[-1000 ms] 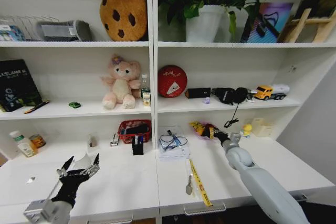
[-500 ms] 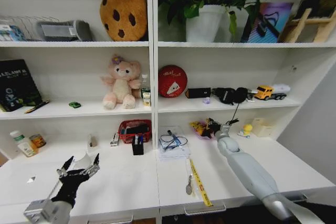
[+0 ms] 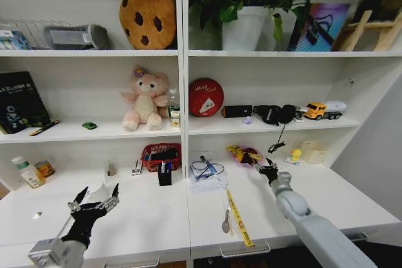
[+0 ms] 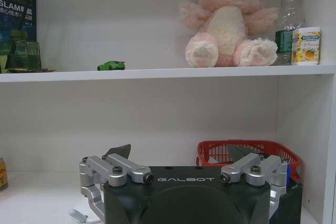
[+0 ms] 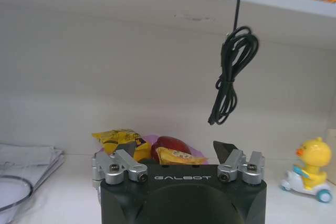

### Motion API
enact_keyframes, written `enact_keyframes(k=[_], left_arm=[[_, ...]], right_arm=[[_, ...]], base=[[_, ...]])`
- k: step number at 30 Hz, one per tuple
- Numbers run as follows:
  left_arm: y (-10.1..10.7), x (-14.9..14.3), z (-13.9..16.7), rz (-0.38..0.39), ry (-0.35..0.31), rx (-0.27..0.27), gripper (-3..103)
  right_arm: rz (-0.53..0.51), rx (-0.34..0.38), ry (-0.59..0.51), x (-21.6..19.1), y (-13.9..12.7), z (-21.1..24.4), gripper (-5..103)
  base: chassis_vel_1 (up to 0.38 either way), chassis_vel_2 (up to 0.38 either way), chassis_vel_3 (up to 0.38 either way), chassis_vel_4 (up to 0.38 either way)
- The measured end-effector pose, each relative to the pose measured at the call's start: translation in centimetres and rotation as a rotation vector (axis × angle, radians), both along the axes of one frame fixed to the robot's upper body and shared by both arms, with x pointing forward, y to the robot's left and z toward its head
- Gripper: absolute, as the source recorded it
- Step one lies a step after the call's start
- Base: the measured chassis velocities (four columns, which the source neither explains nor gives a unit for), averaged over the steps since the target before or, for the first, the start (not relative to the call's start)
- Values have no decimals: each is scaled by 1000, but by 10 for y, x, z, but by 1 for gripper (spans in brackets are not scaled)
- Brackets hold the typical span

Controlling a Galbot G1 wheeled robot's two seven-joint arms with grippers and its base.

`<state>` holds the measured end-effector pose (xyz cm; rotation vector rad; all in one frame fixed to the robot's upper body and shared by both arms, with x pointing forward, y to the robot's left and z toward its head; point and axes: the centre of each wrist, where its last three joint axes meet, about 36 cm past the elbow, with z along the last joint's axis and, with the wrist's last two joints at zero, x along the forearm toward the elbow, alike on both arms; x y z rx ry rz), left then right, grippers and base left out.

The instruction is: Organize the objects on the table.

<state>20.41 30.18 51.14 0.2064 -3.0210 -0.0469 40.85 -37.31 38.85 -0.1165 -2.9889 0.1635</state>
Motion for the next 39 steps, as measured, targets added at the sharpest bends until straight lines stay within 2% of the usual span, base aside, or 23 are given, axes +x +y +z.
enact_keyframes(k=[3,4,5,6,9,10,13,19,39], left_arm=[[0,0,0,0,0,0,100],[0,0,0,0,0,0,100],[0,0,0,0,0,0,100],[0,0,0,0,0,0,100],[0,0,0,-1,0,0,100],[0,0,0,-1,0,0,100],[0,0,0,0,0,0,100],[0,0,0,0,0,0,100],[0,0,0,0,0,0,100]], right_arm=[[-20,-18,-22,-58,2,16,96],[-20,-18,-22,-58,2,16,96],[-8,-24,-54,-92,1,28,99],[-8,-24,-54,-92,1,28,99],[46,-26,-90,-153,8,52,100],[46,-26,-90,-153,8,52,100],[119,-10,-101,-190,26,61,100],[140,22,-102,-200,41,65,100],[138,26,-99,-197,41,62,100]], base=[[0,0,0,0],[0,0,0,0],[0,0,0,0],[0,0,0,0],[0,0,0,0],[0,0,0,0],[0,0,0,0],[0,0,0,0],[5,3,-6,-5]])
